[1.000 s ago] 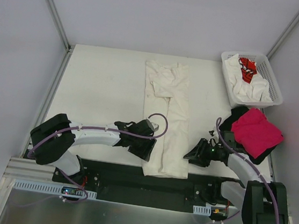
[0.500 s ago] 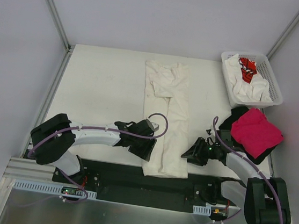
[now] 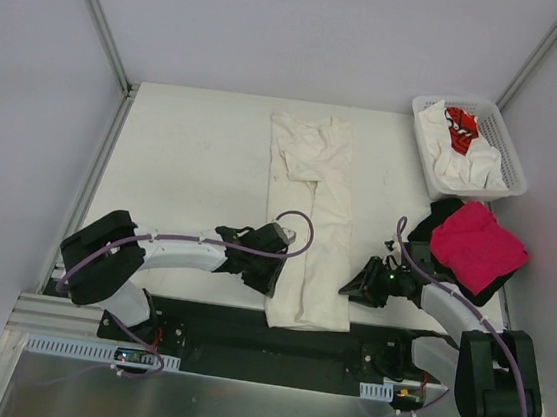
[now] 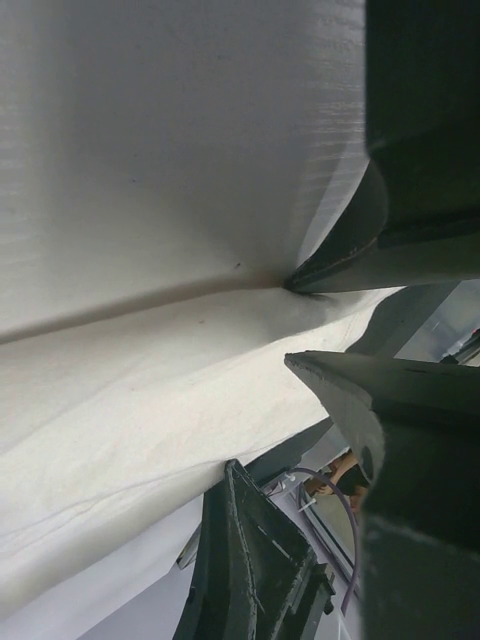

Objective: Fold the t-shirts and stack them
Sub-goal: Grab the bottom of the folded rectangular tshirt with both arms

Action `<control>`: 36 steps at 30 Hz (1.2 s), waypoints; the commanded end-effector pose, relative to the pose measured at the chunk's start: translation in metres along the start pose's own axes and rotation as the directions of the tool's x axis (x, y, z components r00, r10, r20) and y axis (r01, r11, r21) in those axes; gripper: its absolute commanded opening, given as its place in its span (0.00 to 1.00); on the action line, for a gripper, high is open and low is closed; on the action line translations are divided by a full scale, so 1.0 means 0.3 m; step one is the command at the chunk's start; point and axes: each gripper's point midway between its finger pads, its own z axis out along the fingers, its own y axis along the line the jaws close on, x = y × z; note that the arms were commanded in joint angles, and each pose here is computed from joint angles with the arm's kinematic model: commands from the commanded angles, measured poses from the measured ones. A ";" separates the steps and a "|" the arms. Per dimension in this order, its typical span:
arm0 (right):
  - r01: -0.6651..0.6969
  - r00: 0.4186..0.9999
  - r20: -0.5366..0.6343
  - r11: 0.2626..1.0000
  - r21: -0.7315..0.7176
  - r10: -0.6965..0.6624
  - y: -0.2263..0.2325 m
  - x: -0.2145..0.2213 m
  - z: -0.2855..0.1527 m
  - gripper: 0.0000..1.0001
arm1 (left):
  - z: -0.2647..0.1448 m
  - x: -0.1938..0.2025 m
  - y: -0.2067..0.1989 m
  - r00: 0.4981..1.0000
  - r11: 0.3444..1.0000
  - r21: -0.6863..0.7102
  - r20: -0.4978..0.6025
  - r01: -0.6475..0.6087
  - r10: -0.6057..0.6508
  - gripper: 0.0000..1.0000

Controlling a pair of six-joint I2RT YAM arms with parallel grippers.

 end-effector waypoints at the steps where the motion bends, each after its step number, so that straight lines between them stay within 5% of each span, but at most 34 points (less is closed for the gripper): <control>1: 0.018 1.000 0.018 1.000 -0.009 -0.018 0.028 -0.023 -0.009 0.33 | 0.015 -0.016 -0.018 1.000 1.000 0.002 0.002 -0.009 0.009 0.22; 14: 0.019 1.000 0.017 1.000 -0.003 -0.019 0.027 -0.027 -0.006 0.16 | 0.021 -0.022 -0.016 1.000 1.000 -0.006 0.006 -0.016 0.016 0.16; 18: 0.025 1.000 0.016 1.000 -0.010 -0.025 0.033 -0.031 -0.006 0.01 | 0.014 -0.031 -0.014 1.000 1.000 -0.009 0.022 -0.018 0.018 0.16; 36: 0.042 0.998 0.047 0.998 -0.040 -0.040 0.086 -0.074 -0.020 0.01 | -0.080 -0.161 0.017 0.980 0.996 -0.090 0.197 -0.009 0.027 0.05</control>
